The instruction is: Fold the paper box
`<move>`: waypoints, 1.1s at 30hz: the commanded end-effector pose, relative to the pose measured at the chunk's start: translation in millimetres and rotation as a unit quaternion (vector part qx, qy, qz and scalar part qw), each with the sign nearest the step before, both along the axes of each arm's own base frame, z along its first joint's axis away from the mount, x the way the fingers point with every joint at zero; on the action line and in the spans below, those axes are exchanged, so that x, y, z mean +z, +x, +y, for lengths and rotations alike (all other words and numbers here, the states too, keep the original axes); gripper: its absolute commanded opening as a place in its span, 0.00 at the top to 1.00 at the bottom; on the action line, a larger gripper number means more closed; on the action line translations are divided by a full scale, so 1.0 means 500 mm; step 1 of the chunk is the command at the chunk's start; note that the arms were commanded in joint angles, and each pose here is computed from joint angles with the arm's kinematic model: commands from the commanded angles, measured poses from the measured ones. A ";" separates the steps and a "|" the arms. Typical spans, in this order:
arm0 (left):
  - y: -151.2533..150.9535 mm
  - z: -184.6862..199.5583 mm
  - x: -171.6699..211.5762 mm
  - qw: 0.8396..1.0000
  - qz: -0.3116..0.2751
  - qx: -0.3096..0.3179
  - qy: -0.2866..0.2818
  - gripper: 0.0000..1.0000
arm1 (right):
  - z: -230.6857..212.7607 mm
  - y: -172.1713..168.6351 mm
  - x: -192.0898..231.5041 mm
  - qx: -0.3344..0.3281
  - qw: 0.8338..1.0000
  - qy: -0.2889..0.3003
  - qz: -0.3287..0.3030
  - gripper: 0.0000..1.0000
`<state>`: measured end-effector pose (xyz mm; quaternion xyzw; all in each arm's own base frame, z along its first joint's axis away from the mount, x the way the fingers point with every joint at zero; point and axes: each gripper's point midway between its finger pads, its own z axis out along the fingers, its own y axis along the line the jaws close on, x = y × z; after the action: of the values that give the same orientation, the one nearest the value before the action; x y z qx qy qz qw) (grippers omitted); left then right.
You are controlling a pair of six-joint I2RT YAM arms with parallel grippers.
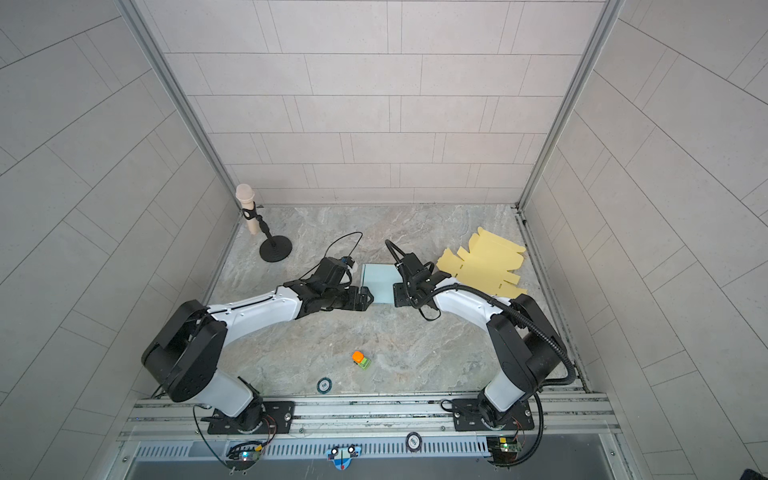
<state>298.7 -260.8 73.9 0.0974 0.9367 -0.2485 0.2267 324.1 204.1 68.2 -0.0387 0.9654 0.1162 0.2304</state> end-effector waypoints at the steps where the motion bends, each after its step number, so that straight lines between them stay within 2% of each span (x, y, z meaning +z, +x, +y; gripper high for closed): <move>1: 0.011 -0.019 0.022 1.000 -0.015 -0.002 0.002 0.12 | 0.014 0.007 0.005 -0.005 1.000 0.015 -0.005 0.38; 15: 0.020 -0.037 0.000 1.000 -0.010 -0.009 0.019 0.13 | 0.016 0.007 -0.023 -0.013 1.000 0.017 0.005 0.37; 33: 0.021 -0.049 -0.034 1.000 0.005 -0.009 0.011 0.14 | 0.034 0.003 -0.043 -0.017 0.999 0.041 0.018 0.36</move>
<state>307.6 -281.0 58.9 0.1073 0.9413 -0.2351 0.2172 330.8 218.6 54.0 -0.0163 0.9626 0.1500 0.2250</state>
